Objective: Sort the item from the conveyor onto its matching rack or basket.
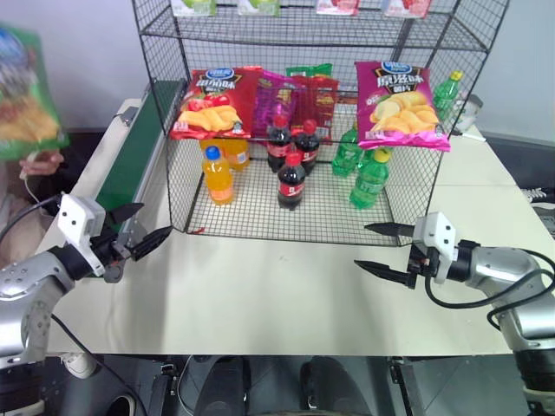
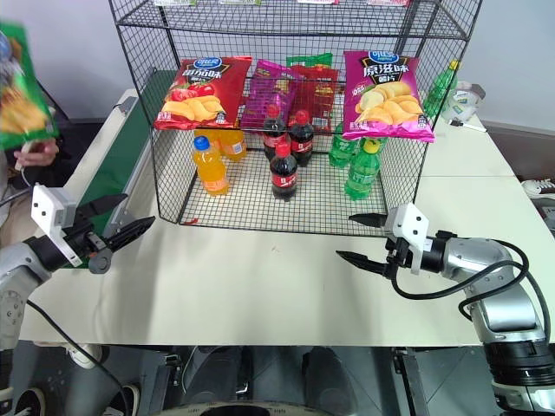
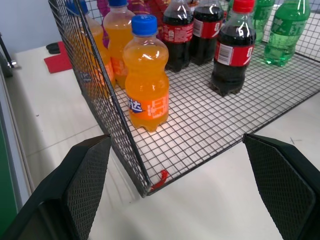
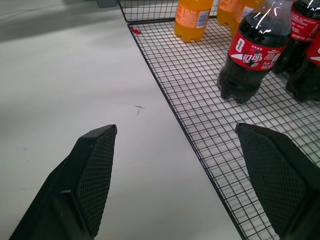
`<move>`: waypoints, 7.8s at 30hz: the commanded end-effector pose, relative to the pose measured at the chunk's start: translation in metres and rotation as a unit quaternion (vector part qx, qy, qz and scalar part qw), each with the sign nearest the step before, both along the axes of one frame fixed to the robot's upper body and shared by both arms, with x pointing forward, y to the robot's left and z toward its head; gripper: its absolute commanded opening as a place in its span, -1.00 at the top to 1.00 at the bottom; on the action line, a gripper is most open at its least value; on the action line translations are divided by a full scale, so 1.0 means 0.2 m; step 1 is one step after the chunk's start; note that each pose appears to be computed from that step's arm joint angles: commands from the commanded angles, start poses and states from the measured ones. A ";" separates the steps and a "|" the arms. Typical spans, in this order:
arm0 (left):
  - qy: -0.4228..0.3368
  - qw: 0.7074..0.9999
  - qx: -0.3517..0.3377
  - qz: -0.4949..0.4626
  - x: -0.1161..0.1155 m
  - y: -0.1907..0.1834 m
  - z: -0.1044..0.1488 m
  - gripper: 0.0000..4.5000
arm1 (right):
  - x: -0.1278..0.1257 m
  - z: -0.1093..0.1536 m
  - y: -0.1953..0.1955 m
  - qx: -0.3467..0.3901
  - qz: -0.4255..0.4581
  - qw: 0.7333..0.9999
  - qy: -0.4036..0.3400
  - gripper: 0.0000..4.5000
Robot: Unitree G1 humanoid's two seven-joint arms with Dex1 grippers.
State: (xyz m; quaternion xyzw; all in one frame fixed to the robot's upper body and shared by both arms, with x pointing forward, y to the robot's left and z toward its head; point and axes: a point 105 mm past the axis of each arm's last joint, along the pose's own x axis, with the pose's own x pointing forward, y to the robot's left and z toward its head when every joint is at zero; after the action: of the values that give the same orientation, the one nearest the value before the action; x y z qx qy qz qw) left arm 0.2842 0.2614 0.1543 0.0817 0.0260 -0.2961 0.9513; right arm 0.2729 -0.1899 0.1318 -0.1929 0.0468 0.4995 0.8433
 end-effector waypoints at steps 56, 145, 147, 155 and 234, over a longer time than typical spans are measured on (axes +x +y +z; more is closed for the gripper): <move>0.012 0.996 -0.048 -0.071 -0.10 -0.02 0.03 -1.00 | 0.03 0.05 0.06 0.003 0.016 0.999 -0.031 -0.75; -0.126 0.876 0.461 0.065 -0.24 0.46 -0.16 -0.75 | 0.01 0.14 0.40 0.061 0.153 0.986 -0.015 -1.00; -0.126 0.880 0.453 0.064 -0.23 0.45 -0.16 -0.36 | 0.02 0.15 0.39 0.060 0.149 0.987 -0.019 -1.00; -0.133 0.902 0.407 0.054 -0.23 0.40 -0.13 0.99 | 0.04 0.15 0.39 0.058 0.144 0.987 -0.027 -1.00; 0.067 0.921 -0.260 -0.281 -0.27 -0.44 0.24 -0.97 | -0.08 0.39 0.56 0.195 0.164 0.965 0.068 1.00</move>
State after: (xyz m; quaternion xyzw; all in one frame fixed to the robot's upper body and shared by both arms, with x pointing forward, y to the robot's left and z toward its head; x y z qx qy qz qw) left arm 0.2306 0.1670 0.1915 -0.2187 0.0190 -0.5667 0.7942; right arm 0.2551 -0.0783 0.1921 0.0813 0.0507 0.6596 0.7454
